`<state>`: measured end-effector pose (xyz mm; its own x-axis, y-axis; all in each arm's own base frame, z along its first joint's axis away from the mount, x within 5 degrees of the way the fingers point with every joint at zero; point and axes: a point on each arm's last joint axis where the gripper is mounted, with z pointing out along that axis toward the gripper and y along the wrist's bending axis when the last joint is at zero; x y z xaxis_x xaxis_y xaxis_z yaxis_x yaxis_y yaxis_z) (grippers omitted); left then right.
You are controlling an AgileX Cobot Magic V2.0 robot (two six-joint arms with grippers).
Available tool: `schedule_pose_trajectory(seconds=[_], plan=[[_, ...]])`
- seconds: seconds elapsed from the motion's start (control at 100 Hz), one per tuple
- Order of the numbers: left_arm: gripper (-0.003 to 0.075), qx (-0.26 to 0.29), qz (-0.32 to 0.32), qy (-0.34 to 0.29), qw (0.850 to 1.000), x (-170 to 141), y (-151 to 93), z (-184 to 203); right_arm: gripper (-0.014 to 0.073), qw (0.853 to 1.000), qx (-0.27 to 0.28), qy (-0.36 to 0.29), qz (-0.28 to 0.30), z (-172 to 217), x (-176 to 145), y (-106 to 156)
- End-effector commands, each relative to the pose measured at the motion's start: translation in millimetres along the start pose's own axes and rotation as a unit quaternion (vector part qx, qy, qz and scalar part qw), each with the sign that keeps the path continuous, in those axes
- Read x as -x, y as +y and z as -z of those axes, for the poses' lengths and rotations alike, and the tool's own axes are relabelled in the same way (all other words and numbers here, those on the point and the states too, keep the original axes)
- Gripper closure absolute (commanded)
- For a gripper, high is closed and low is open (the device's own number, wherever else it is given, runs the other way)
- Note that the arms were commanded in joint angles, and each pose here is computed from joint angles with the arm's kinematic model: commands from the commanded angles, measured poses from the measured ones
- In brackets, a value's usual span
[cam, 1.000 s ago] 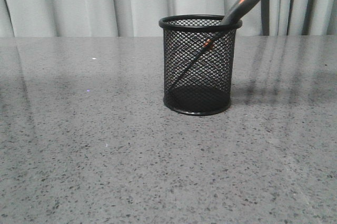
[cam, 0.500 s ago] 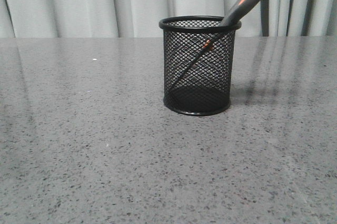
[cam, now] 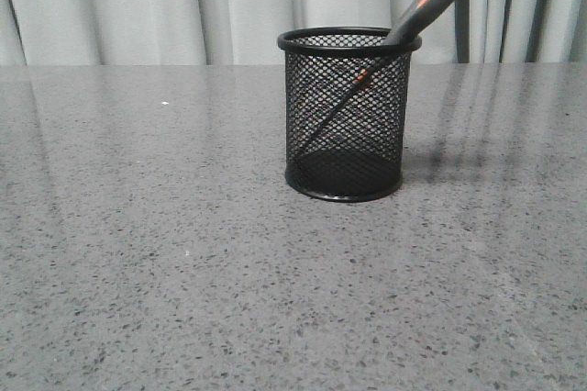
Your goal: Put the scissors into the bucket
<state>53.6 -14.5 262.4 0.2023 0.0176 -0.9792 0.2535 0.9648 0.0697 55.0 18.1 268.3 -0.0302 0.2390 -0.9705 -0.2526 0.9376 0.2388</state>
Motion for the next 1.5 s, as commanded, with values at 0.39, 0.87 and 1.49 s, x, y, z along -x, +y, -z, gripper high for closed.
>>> schedule_pose_trajectory(seconds=[0.39,0.87,1.49], plan=[[0.0741,0.016,0.011,-0.043,0.999,14,3,-1,0.0666,0.999,-0.013,-0.046,-0.004,1,14,-1],[0.0741,0.017,0.003,-0.032,0.999,9,3,-2,0.0666,0.999,-0.013,-0.046,-0.004,1,14,-1],[0.0741,0.099,-0.003,0.083,0.992,-61,7,13,0.0666,0.999,-0.013,-0.047,-0.004,1,14,-1]])
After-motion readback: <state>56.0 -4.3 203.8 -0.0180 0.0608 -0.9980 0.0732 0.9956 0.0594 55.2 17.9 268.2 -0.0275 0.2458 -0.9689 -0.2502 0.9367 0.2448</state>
